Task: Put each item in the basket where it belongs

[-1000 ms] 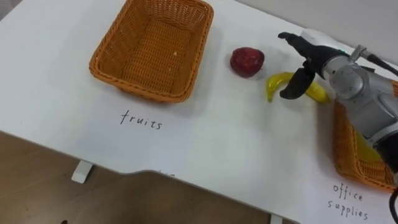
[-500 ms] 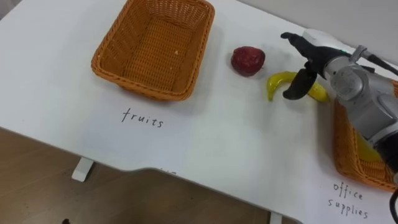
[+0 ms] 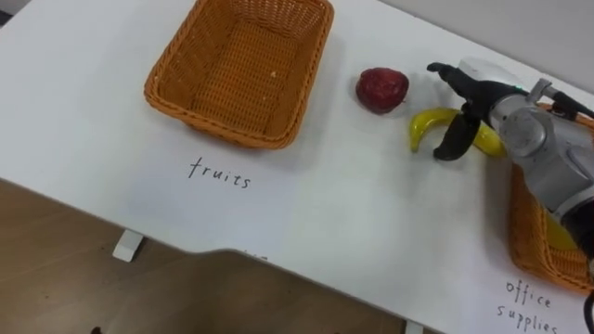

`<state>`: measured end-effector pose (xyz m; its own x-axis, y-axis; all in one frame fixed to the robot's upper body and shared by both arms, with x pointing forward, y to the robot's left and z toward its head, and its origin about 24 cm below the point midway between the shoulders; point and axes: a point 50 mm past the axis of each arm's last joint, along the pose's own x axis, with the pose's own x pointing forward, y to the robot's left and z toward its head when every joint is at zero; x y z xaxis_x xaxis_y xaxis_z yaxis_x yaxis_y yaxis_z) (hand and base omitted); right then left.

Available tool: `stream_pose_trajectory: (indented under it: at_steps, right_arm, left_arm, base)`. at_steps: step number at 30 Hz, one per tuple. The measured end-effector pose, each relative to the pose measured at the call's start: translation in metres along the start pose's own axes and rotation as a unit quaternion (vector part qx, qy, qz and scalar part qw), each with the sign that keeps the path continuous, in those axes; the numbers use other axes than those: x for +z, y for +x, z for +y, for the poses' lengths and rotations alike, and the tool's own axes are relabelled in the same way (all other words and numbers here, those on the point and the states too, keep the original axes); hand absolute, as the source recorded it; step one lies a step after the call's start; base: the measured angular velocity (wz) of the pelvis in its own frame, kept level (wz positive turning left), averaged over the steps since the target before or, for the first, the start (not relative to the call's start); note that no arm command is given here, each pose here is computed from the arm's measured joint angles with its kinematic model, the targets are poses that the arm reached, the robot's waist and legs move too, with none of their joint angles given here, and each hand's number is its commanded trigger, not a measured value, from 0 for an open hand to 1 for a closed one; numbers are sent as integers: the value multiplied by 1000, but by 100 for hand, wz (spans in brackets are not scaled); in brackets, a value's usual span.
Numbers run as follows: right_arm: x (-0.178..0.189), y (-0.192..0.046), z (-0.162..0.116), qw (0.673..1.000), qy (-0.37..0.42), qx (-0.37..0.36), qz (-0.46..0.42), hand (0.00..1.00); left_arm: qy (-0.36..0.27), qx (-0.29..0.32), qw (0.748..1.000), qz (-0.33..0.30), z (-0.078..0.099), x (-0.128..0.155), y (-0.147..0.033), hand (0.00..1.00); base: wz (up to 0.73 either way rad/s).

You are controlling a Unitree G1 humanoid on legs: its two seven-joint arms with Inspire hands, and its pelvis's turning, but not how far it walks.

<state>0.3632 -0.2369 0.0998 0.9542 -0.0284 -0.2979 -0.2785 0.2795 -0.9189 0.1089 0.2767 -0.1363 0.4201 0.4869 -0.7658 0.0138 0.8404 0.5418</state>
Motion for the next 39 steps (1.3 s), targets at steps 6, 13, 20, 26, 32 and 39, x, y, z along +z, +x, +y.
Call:
stream_pose_trajectory:
  at_steps: [6,13,20,26,32,39]
  right_arm:
    - [-2,0,1,1000,-18,0,6,0]
    - [-5,1,3,1000,-17,4,10,0]
    - [-9,1,4,1000,-15,-3,13,75]
    - [-13,1,6,1000,-14,-4,20,100]
    - [-19,2,13,999,-19,10,34,100]
    - [-18,2,15,999,-23,14,32,100]
  left_arm:
    - [0,0,1000,1,0,0,0,0]
    - [1,0,1000,3,0,-1,0,0]
    - [3,0,1000,7,0,-2,1,0]
    - [6,0,1000,15,1,-6,1,0]
    - [8,-9,1000,6,-1,-1,1,0]
    - [28,-7,1000,1,3,0,2,0]
  base:
    - [0]
    - [0]
    - [0]
    - [0]
    - [5]
    - [1]
